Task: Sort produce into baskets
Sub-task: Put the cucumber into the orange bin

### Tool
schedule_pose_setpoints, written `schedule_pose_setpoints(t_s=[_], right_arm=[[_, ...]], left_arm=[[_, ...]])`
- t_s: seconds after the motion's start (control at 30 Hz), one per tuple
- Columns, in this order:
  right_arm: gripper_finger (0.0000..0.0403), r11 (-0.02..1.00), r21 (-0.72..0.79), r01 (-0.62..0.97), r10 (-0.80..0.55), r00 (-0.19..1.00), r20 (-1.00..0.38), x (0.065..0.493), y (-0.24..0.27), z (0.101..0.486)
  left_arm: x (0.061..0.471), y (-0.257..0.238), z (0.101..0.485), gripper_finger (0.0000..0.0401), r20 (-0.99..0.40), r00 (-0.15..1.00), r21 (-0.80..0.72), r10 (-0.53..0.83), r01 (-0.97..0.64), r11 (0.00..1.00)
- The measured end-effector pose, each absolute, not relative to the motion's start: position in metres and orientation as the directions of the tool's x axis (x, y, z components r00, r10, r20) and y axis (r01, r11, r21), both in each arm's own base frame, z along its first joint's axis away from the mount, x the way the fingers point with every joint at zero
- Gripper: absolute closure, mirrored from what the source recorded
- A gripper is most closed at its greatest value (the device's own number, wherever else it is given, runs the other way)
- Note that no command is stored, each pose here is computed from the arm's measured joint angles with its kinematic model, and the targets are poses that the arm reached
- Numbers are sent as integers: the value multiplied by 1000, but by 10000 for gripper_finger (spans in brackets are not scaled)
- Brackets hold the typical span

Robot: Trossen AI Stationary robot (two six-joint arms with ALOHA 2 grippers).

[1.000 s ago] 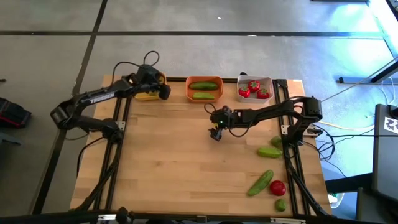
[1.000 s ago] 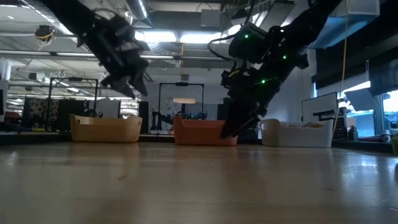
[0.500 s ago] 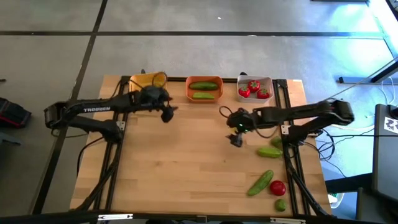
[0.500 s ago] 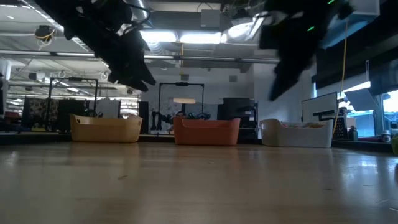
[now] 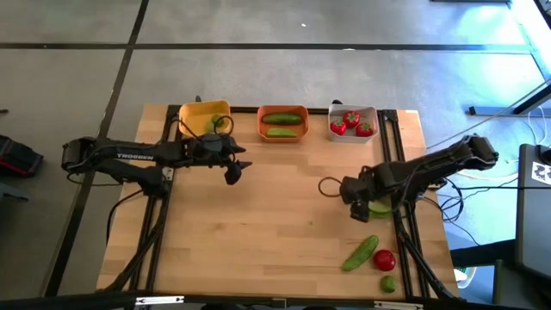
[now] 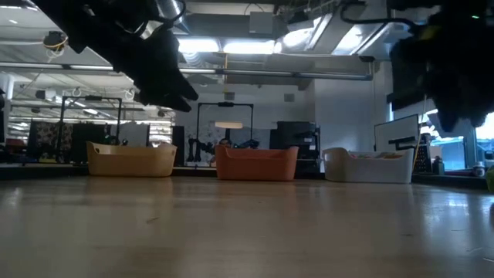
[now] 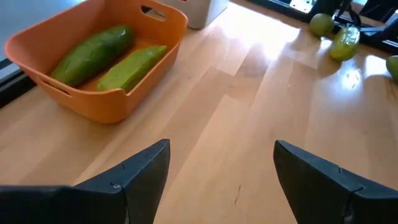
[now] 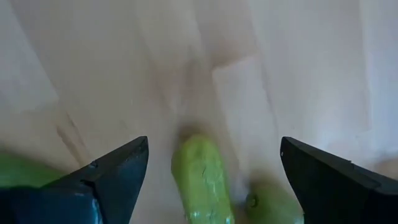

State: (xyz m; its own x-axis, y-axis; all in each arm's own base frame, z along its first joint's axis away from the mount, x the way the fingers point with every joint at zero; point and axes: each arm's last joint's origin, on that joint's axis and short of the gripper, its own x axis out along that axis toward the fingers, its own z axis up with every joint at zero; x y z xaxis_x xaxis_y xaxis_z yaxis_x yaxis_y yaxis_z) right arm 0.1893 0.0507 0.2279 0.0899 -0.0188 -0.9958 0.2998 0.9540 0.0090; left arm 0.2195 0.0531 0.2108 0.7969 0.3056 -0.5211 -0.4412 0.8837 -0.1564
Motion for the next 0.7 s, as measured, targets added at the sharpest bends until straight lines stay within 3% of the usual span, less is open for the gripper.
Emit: schedule_pose_setpoints(t_s=[0.33, 0.7], right_arm=[[47, 932, 8, 362, 26, -46, -999, 173, 54, 198], [52, 914, 30, 404, 79, -104, -991, 158, 51, 163]], left_arm=[[220, 54, 212, 120, -504, 806, -160, 311, -440, 884], [222, 52, 215, 120, -472, 825, -168, 311, -430, 887]])
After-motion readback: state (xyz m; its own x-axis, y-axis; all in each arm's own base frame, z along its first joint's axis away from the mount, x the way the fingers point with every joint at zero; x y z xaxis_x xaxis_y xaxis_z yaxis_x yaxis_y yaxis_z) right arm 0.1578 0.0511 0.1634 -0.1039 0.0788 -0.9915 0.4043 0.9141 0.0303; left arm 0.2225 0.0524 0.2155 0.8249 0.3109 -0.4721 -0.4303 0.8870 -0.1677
